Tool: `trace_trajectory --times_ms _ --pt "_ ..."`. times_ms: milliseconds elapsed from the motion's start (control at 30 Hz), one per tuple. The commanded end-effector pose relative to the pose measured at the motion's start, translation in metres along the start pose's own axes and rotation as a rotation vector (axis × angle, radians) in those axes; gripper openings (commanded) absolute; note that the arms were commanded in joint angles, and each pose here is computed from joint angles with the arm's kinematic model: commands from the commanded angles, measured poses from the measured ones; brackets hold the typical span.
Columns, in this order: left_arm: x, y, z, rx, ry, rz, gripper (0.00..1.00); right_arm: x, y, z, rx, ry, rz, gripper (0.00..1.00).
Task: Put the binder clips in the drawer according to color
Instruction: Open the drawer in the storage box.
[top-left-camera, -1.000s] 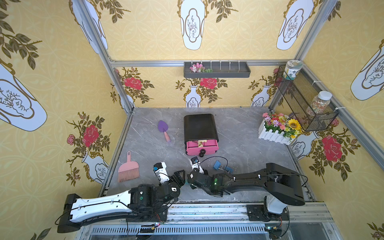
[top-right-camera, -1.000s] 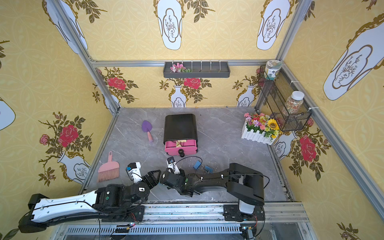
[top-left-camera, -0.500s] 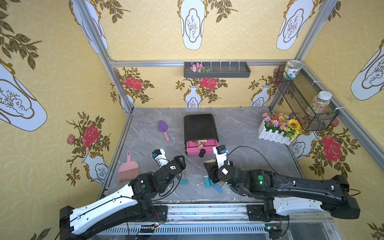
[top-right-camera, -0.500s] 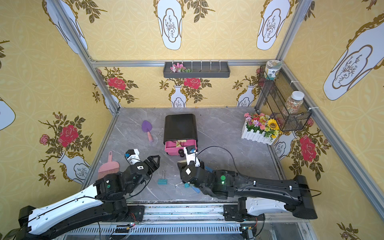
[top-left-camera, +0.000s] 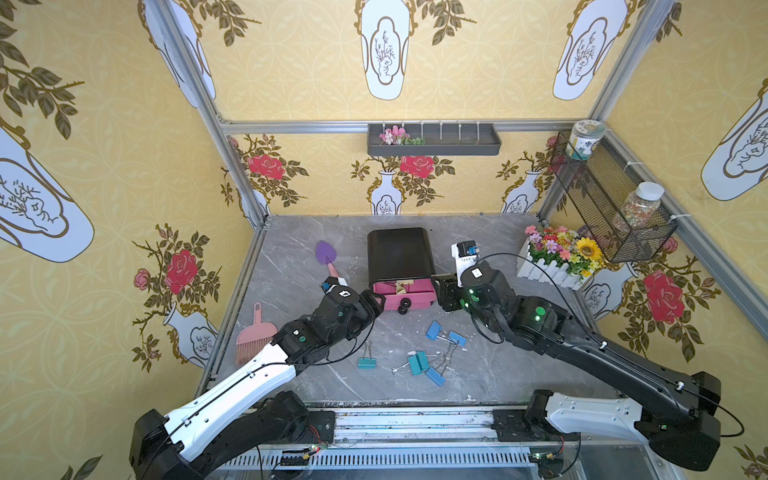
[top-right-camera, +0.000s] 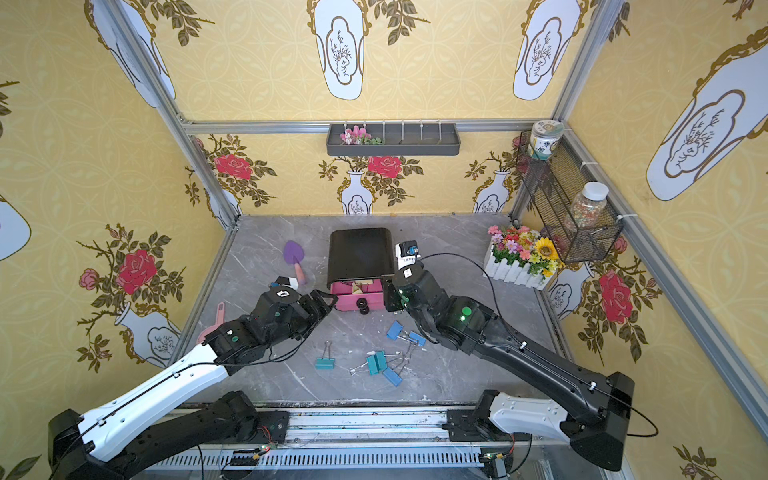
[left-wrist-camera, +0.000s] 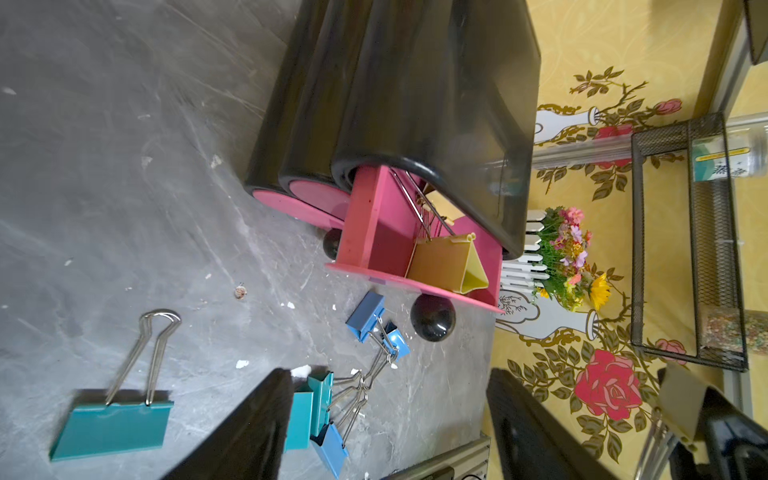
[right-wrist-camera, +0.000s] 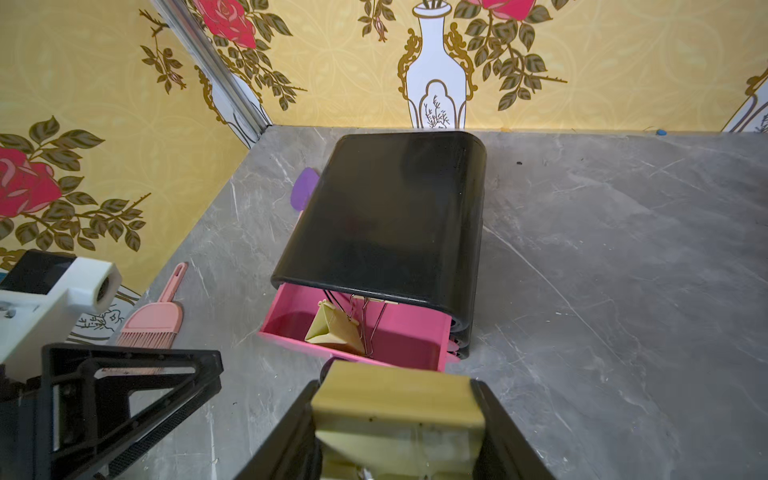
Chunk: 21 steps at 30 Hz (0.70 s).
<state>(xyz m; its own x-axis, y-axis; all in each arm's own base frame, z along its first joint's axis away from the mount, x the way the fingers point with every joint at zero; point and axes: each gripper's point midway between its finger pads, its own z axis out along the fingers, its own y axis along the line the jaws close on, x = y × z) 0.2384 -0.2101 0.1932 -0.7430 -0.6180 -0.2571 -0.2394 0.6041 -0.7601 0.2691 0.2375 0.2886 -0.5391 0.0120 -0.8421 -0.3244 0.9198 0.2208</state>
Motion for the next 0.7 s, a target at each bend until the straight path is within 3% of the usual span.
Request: trace_trajectory --times_ms 0,667 --pt "0.004 -0.011 0.006 0.045 0.045 -0.027 0.80 -0.014 0.019 0.003 -0.098 -0.021 -0.003 0.41" --pt "-0.013 0.011 0.040 0.061 0.021 -0.138 0.81 -0.016 0.017 0.007 -0.136 -0.025 0.013 0.41"
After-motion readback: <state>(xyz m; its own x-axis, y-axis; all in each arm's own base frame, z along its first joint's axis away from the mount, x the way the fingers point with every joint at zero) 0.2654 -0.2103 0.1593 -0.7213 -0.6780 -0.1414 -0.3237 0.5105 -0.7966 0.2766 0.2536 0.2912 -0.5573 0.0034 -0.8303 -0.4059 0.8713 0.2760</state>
